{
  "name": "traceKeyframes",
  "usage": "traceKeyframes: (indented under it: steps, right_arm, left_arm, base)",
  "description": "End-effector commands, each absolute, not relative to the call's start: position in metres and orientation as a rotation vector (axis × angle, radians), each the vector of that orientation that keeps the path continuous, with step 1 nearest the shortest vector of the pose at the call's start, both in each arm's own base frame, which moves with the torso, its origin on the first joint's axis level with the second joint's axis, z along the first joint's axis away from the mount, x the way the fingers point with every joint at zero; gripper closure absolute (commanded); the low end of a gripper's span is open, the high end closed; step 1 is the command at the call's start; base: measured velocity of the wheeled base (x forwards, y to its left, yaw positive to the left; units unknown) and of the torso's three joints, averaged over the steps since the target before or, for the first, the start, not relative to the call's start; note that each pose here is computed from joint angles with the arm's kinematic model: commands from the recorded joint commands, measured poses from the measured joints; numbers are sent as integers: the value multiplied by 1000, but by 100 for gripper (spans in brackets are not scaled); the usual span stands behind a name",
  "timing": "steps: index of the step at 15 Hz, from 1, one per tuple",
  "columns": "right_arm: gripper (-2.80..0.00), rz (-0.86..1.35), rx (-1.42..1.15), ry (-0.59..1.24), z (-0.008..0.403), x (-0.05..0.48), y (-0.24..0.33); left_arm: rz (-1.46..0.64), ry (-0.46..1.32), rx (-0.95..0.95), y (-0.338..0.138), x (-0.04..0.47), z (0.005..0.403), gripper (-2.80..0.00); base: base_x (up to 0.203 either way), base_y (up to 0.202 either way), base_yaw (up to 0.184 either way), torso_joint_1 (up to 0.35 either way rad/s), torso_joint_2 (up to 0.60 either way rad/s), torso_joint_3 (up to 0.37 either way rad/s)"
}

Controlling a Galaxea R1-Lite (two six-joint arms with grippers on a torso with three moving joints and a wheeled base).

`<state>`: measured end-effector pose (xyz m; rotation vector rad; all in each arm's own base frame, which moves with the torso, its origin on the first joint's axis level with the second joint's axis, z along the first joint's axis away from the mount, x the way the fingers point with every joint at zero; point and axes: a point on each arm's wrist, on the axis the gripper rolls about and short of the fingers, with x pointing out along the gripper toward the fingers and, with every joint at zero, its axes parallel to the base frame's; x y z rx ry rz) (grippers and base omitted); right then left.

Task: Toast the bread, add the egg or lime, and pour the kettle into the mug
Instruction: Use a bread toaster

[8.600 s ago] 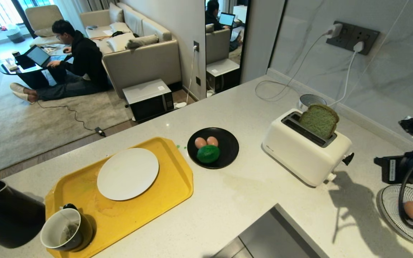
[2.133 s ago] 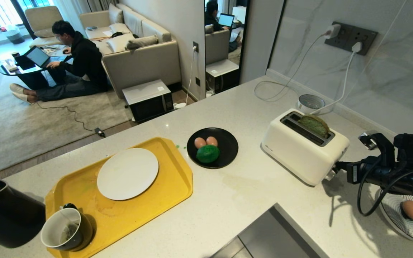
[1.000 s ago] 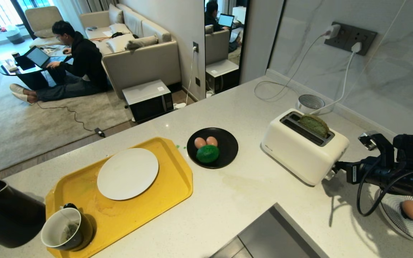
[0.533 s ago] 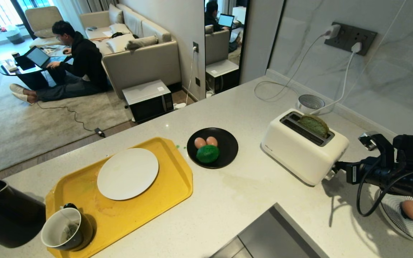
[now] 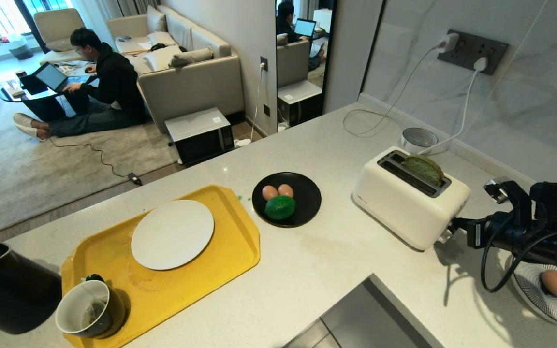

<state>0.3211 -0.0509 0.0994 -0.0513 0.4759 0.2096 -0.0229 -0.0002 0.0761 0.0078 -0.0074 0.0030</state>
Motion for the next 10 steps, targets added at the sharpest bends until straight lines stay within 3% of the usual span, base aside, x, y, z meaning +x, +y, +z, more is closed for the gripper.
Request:
traceKeyframes:
  steps: [1,10]
  right_arm:
    - [0,211,-53,475,99,321,-51]
    - [0,212,-50,488,96,319,-51]
  left_arm:
    - [3,-8,8,0,-23,76,0]
    - [5,-8,8,0,-23,76,0]
  base:
    - [0,0,0,0,0,0]
    - [0,0,0,0,0,0]
